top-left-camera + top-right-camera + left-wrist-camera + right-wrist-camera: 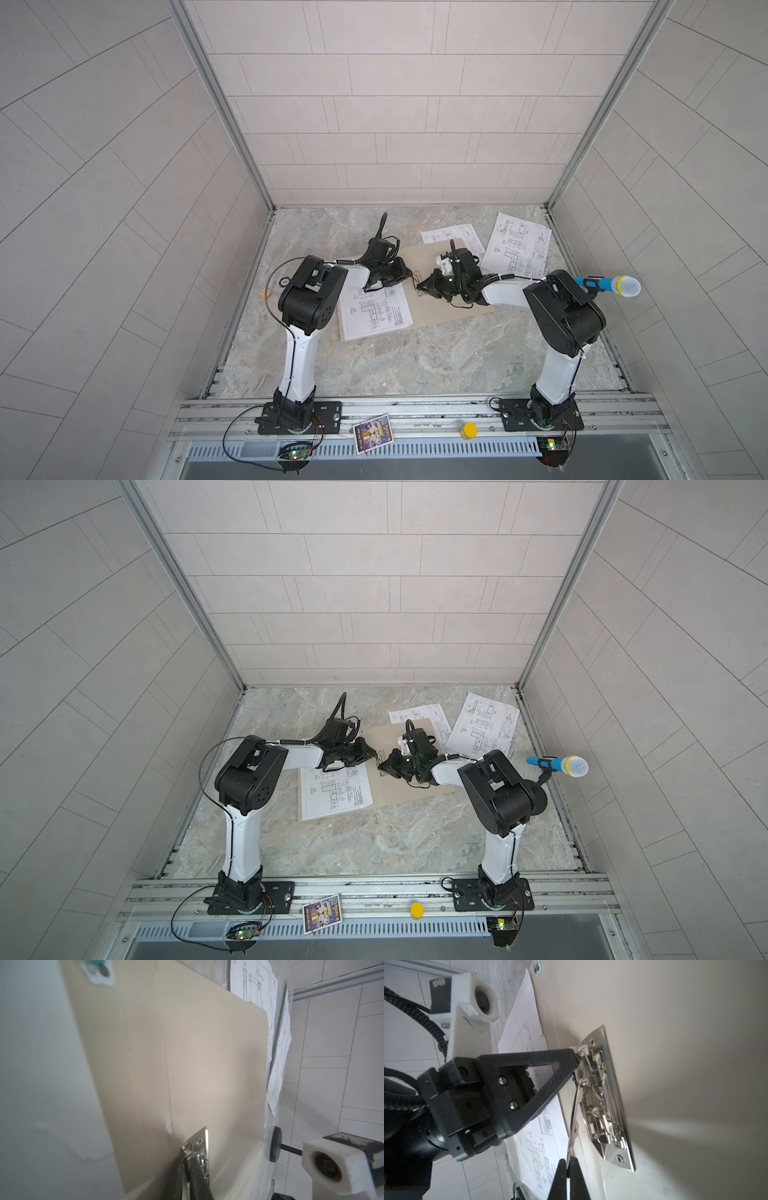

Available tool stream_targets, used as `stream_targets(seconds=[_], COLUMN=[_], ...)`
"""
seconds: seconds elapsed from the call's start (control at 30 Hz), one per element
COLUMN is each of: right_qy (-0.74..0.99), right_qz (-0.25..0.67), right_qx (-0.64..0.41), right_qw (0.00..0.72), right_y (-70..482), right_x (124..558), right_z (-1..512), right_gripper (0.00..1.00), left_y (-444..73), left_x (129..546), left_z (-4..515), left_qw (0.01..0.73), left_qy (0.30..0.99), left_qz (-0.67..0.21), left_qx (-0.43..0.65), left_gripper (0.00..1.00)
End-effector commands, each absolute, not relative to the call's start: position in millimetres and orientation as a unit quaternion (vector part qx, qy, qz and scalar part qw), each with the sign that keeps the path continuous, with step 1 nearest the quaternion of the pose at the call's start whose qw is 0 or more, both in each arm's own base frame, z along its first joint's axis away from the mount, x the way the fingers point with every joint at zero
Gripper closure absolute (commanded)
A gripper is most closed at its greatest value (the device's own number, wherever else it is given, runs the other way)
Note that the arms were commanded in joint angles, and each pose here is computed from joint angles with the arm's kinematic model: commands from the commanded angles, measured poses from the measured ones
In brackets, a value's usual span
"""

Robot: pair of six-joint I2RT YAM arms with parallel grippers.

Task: Put the files into the folder
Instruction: 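Lift the clip's wire lever with the right gripper while the left gripper grips the plate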

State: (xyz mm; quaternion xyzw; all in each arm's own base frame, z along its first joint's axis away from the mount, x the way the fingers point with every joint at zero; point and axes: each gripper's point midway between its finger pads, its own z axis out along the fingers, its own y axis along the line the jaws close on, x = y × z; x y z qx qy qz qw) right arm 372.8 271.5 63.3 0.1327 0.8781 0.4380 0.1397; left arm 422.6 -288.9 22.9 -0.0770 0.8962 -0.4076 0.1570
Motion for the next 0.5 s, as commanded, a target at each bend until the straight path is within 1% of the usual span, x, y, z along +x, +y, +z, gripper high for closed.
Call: stream_targets(seconds=[0.0,0.07,0.1,0.13,0.23,0.33,0.4,0.47], right_qy=[0.874,0.872,0.871,0.87,0.86,0.846,0.838,0.833], right_qz=[0.443,0.447,0.449,0.453,0.47,0.49,0.5,0.507], right_qx=[0.122,0.119,0.117,0.115,0.113,0.103,0.096,0.086], right_qw=[0.155,0.159,0.16,0.16,0.163,0.186,0.195,0.206], right_y=[277.6,280.5,281.7,282.7,285.7,286.5,286.7,285.0], right_x=[381.7,382.8,383.2,382.9,382.0,383.2,383.1,381.9], right_z=[84.7,91.7,94.9,97.2,107.9,127.2,139.3,150.8], right_gripper=[1.0,1.0,0.98,0.93,0.73,0.58,0.51,0.49], left_y=[-282.4,-286.0,-288.0,-288.3,-287.6,-283.9,-280.5,-278.1], left_x=[399.4,405.0,407.6,409.4,411.2,411.9,412.2,410.4], left_z=[3.5,17.2,25.4,31.1,47.5,60.4,67.9,75.0], left_qw=[0.104,0.113,0.117,0.121,0.121,0.126,0.132,0.134], left_qy=[0.914,0.905,0.902,0.901,0.904,0.902,0.9,0.899], left_qz=[-0.385,-0.402,-0.408,-0.41,-0.407,-0.409,-0.412,-0.413], left_qx=[-0.08,-0.079,-0.075,-0.071,-0.056,-0.054,-0.055,-0.055], left_gripper=[0.73,0.67,0.64,0.61,0.53,0.48,0.46,0.43])
